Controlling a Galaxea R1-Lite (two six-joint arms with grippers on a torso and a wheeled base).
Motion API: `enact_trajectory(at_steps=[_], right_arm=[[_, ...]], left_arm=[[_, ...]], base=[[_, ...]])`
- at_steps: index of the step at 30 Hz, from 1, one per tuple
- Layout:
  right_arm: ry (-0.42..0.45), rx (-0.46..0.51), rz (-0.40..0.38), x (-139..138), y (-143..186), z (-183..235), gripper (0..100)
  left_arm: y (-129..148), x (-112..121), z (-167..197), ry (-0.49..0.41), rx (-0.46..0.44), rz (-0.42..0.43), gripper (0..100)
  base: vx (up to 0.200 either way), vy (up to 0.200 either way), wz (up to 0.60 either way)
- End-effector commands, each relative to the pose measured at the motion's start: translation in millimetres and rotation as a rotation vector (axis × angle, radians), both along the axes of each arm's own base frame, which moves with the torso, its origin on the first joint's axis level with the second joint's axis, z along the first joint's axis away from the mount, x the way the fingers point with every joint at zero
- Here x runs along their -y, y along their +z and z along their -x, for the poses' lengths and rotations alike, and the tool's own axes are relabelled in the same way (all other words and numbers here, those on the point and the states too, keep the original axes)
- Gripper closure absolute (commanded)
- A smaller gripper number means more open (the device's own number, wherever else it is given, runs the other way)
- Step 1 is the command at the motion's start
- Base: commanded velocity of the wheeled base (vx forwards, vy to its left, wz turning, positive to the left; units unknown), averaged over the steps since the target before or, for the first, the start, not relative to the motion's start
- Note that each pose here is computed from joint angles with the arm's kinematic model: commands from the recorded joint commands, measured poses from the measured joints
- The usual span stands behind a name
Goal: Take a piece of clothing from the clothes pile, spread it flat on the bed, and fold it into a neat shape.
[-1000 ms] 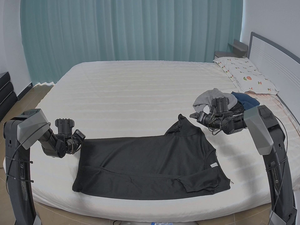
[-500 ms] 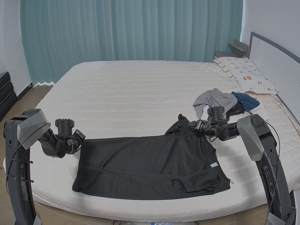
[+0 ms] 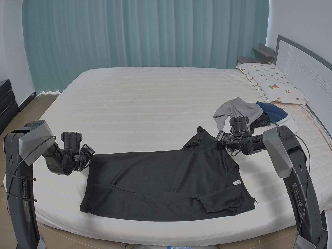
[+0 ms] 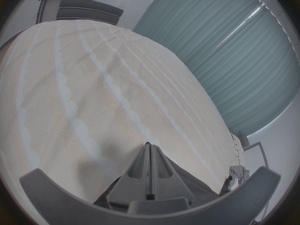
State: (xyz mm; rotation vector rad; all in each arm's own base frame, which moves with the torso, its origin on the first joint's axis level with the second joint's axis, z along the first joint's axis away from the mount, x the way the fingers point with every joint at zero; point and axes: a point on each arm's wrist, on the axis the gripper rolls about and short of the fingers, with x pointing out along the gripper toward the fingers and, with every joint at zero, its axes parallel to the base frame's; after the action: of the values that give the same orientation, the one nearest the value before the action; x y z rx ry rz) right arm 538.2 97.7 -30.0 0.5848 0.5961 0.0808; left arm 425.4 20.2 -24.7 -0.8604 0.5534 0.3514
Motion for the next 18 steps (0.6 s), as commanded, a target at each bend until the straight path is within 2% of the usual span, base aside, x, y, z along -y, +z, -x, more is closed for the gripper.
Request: enact_trajectory(at_steps=[1,5,9,14,18], right_arm=[[-0.003,0.009,-0.003,1.4,6.1,-0.5,100],[-0.011,0.032,-0.013,2.9,17.4,-1.4,100],[-0.071,0.036,-0.102,12.1,44.9,3.0,100],[-0.081,0.004,-0.102,25.8,50.4,14.5,100],[-0.085,0.022,-0.112,37.5,48.5,20.8,100]], left_arm=[[0.6,-0.2,0.2,0.002,0.001,0.0,100],[5.2,-0.9,0.0,0.004,0.011,-0.003,100],[16.6,1.6,-2.0,-0.003,0.042,-0.002,100],[27.2,1.6,-2.9,-0.004,0.068,-0.004,100],[30.7,0.9,-2.3,-0.003,0.076,-0.008,100]], base=[[0.0,0.0,0.0],[0.0,0.0,0.0],[0.0,0.0,0.0],[0.0,0.0,0.0],[0.0,0.0,0.0]])
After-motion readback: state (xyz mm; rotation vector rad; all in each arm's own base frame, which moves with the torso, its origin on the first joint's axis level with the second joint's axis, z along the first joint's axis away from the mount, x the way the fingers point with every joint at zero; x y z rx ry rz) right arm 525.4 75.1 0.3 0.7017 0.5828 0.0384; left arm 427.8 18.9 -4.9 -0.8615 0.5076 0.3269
